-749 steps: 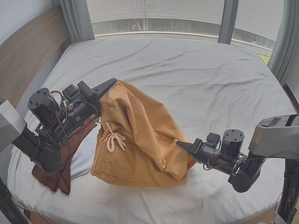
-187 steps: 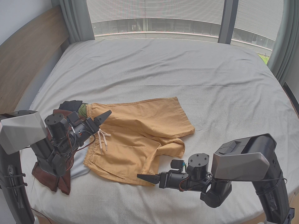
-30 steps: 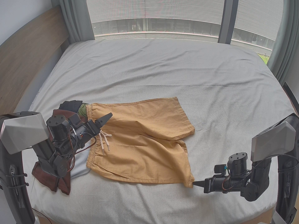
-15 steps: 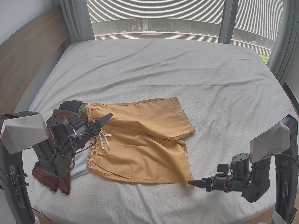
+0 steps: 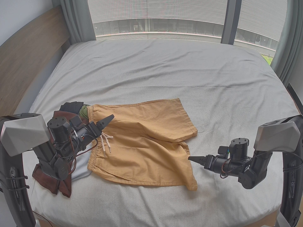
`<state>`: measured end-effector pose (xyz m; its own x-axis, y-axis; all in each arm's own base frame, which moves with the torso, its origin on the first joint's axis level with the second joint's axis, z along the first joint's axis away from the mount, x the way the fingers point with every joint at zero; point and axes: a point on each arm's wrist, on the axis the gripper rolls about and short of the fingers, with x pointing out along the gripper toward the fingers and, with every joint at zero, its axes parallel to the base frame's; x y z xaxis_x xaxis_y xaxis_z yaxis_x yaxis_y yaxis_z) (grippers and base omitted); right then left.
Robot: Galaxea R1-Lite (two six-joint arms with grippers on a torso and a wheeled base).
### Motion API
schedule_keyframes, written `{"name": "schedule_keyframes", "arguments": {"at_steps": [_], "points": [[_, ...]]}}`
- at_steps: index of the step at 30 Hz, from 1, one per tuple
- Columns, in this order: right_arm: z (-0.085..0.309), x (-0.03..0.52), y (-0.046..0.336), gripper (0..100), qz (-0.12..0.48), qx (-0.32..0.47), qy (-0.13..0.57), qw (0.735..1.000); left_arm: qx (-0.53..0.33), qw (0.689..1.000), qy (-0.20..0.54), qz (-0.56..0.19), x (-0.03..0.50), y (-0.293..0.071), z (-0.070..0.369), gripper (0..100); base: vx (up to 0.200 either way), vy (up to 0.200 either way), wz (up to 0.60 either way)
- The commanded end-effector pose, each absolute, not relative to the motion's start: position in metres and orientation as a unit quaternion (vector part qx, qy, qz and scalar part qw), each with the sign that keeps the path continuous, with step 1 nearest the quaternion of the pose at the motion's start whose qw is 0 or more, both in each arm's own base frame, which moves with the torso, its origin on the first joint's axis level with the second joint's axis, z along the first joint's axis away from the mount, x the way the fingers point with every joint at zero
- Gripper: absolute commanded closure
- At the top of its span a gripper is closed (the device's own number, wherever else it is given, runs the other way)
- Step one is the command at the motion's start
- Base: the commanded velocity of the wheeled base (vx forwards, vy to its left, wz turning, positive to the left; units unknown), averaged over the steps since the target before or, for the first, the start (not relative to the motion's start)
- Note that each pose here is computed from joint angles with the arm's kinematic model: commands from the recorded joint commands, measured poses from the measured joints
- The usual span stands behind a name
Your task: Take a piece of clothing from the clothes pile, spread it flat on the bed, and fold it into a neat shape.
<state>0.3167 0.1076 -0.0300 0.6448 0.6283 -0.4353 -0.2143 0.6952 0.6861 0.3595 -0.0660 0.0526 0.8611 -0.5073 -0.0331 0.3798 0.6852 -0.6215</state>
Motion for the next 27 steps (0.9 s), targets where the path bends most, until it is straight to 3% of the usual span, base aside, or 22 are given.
{"name": "schedule_keyframes", "arguments": {"at_steps": [1,12,27], "points": [[-0.029,0.344,0.125,0,0.223,0.327,0.338,0.854,-0.314,0.912,0.101,-0.242,0.36,-0.066,0.052,0,0.0,0.0,0.0],[-0.039,0.36,0.158,0,0.18,0.375,0.376,0.828,-0.314,0.912,0.102,-0.242,0.36,-0.066,0.052,0,0.0,0.0,0.0],[-0.039,0.366,0.159,0,0.15,0.397,0.363,0.829,-0.314,0.912,0.104,-0.244,0.36,-0.067,0.051,0,0.0,0.0,0.0]]}}
